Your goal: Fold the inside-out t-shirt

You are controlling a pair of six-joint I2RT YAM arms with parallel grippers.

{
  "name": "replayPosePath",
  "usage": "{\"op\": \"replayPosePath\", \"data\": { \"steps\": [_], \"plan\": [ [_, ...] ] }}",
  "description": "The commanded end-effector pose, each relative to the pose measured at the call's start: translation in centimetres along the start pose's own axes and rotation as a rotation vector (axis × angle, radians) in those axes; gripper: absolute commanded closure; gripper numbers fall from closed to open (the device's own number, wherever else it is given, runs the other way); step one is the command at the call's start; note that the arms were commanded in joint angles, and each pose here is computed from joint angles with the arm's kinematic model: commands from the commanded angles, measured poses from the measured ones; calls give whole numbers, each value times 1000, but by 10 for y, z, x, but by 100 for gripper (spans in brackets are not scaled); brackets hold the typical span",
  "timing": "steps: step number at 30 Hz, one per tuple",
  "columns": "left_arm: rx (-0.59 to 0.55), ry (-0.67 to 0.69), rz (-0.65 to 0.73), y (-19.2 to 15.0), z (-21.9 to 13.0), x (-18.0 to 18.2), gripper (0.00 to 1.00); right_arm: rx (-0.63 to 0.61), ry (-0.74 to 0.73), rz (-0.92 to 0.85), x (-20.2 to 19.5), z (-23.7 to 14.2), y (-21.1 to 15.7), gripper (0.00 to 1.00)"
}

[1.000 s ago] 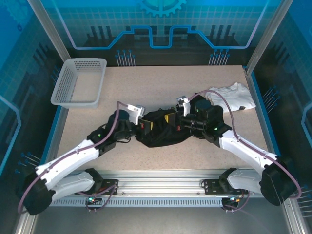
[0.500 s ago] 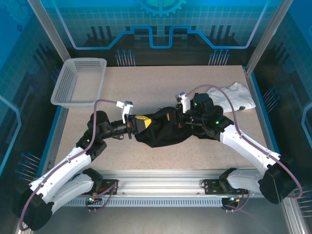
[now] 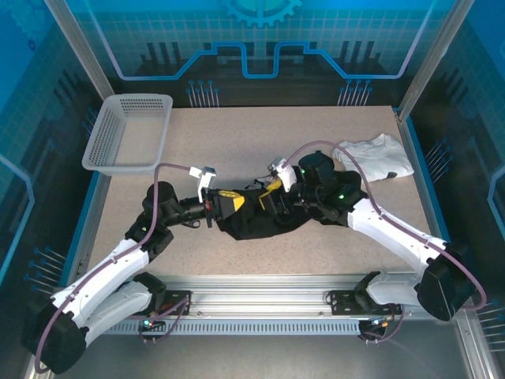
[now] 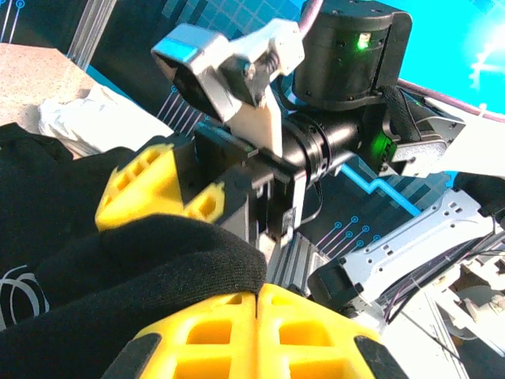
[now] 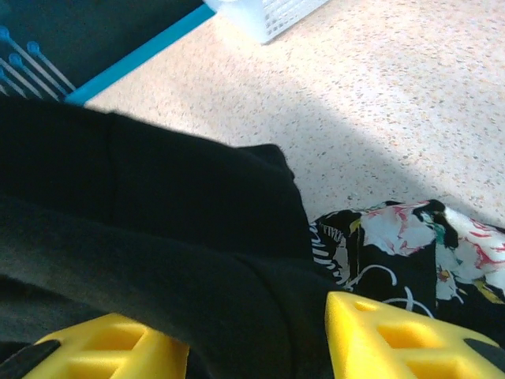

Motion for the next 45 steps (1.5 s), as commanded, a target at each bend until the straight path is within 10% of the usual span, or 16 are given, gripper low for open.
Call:
{"op": "replayPosePath", "data": {
  "steps": [1,7,12,15,24,31,38,45],
  "plan": [
    [-8,-34,38,2,-1,-4,100,14,-74,-140,2,5,1,40],
    [-6,-10,37,1,-3,-3,100,1,84,-166,13,27,17,40],
    [-42,312,37,0,-19,17,100,1,232,-65,15,11,19,99],
    [-38,652,27,-5,-36,44,100,-84,371,16,18,-16,25,100],
    [126,879,2,-6,-41,60,89,-176,463,185,17,-9,39,100],
    [121,827,64,-5,-46,29,60,-159,418,268,4,10,38,100],
    [186,445,131,-12,-5,-3,59,-151,402,297,0,11,42,100],
    [271,504,118,-18,20,22,57,-152,393,304,-1,7,40,100]
  ]
}}
Point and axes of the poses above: each hand's point on the last joint's axis, 136 mm out from that joint toward the fingers, its own z axis out along the fingers, its own x axis along the line the jaws close on, y = z × x, the point moved 8 cm from there along -z, back along the fingers, and after that the axes turned 7 degrees about z, right-handed, at the moved point
